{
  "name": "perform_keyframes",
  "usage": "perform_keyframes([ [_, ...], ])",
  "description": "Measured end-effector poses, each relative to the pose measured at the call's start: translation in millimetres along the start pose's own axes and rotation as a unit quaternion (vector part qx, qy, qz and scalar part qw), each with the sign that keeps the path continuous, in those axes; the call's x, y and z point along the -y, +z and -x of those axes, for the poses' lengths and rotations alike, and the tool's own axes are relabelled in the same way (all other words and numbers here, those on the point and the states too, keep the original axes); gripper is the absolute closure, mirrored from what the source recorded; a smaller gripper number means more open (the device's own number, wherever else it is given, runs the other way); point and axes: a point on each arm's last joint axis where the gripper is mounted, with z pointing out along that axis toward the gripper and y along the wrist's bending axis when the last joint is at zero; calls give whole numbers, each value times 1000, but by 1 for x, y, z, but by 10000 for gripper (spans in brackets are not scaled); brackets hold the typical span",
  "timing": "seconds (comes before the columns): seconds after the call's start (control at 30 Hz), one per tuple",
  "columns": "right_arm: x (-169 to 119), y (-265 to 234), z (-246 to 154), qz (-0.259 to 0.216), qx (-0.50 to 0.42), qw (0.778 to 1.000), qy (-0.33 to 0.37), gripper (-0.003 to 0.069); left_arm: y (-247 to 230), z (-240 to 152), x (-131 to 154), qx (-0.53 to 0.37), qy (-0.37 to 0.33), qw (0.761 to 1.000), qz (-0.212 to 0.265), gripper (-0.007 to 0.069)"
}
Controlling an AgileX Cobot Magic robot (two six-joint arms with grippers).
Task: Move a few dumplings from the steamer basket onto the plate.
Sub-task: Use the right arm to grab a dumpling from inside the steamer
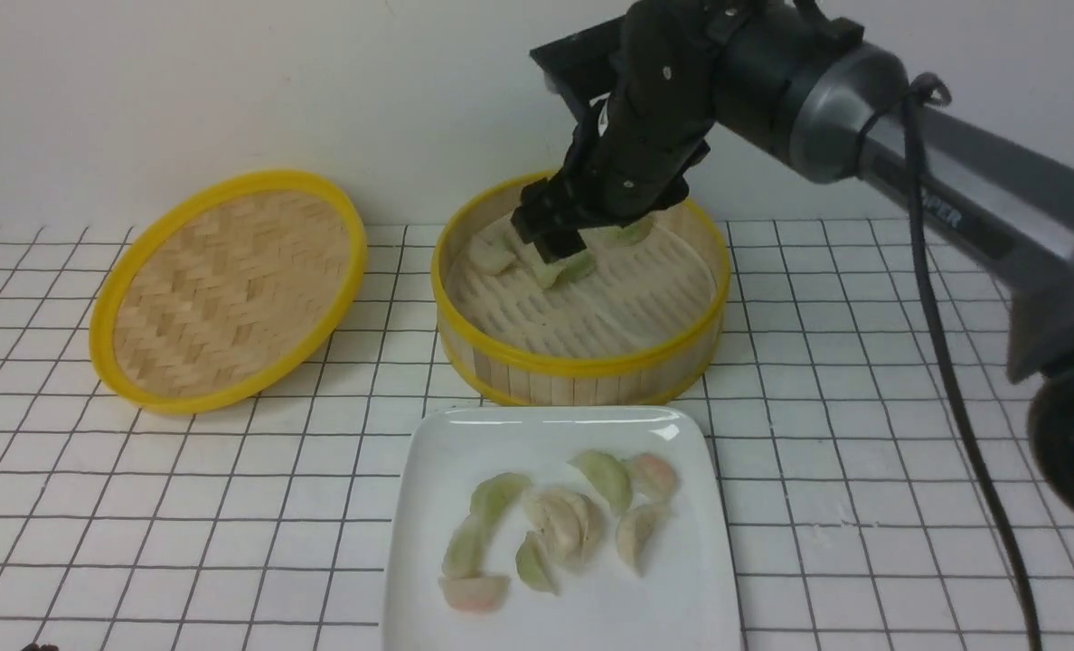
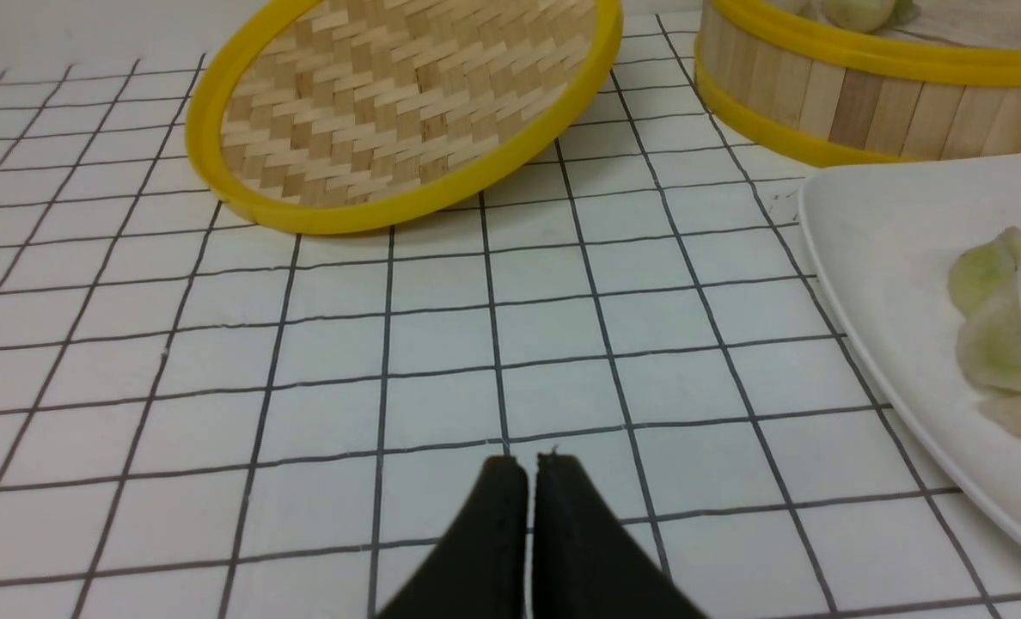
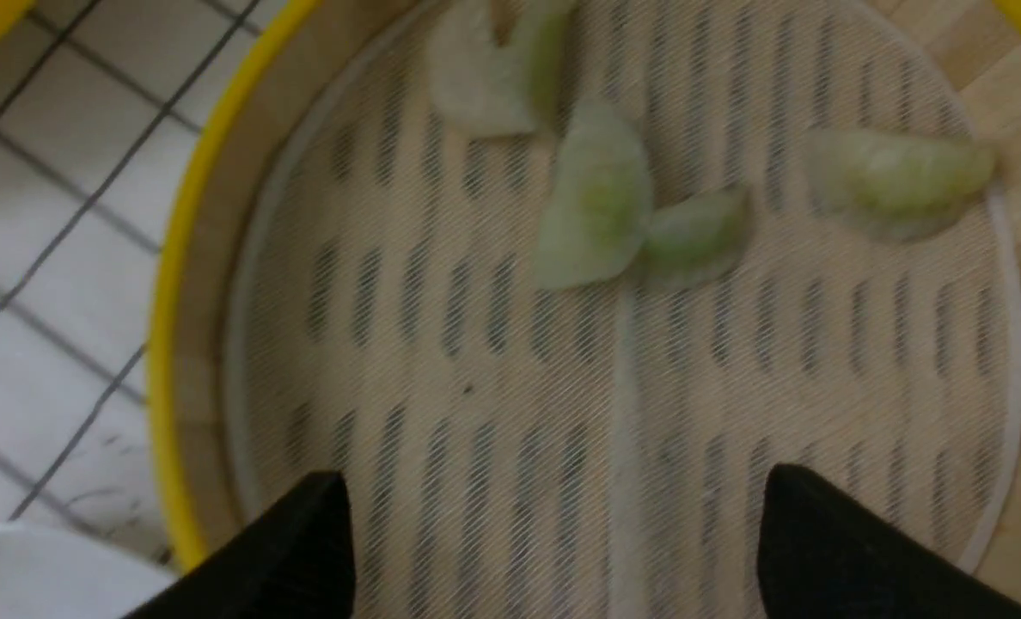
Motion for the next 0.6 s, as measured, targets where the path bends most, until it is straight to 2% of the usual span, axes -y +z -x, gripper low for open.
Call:
perform_keyframes([
  [0.23,22,60,-1,-21,24,999,-7,87,0,0,0,0,0,1000,0,631],
  [0.4,35,67,0,-26,39,999,0,87,0,0,0,0,0,1000,0,631],
  [0.6,36,65,2,-24,42,999,-1,87,0,0,0,0,0,1000,0,631],
])
